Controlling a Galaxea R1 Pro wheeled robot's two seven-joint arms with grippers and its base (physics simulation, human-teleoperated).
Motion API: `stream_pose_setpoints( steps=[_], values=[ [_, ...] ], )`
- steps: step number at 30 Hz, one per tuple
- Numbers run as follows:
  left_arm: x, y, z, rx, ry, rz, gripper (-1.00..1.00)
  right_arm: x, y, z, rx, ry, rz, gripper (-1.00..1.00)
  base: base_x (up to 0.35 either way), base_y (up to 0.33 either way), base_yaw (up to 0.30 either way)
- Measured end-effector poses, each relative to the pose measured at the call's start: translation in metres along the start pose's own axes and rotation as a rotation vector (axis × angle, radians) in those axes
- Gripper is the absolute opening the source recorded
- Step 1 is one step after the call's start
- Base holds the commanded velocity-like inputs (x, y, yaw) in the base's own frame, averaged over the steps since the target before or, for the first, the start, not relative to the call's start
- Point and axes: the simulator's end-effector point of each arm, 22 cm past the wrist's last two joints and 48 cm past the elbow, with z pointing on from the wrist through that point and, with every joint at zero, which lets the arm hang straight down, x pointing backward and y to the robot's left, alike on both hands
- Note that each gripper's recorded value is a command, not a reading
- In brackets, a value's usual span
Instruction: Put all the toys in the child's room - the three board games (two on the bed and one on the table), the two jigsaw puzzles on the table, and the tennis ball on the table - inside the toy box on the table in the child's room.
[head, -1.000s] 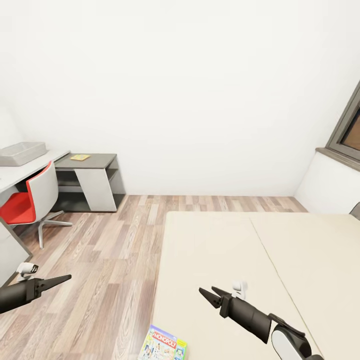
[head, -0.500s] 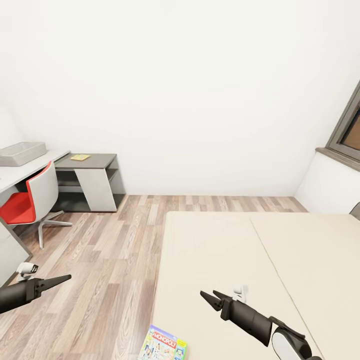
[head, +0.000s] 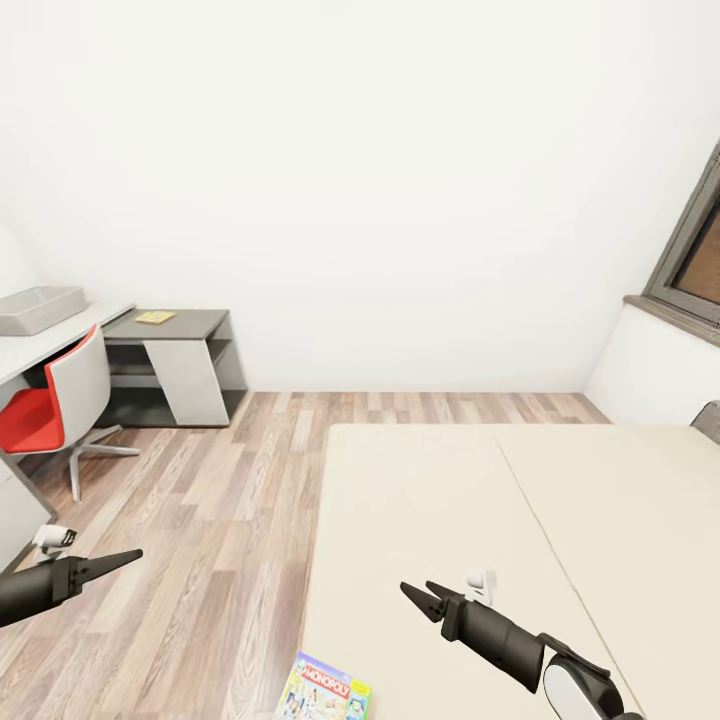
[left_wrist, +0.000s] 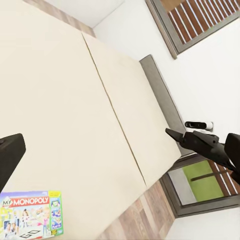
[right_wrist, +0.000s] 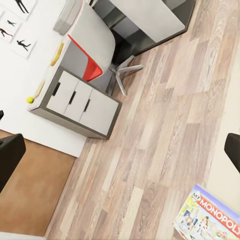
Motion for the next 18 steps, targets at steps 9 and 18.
stream_pose_setpoints(
  steps=[9,18],
  values=[
    [-0.0003,-0.0004,-0.0002,0.000,-0.001,0.001,1.00,-0.0003,0.0001,0.0000,0.001,-0.001,-0.001,1.00,0.000,0.000,-0.016],
    [-0.0004,-0.0007,-0.0002,0.001,-0.001,0.001,1.00,-0.0004,-0.0004,0.0001,0.004,-0.001,-0.001,1.00,0.000,0.000,-0.001]
  ],
)
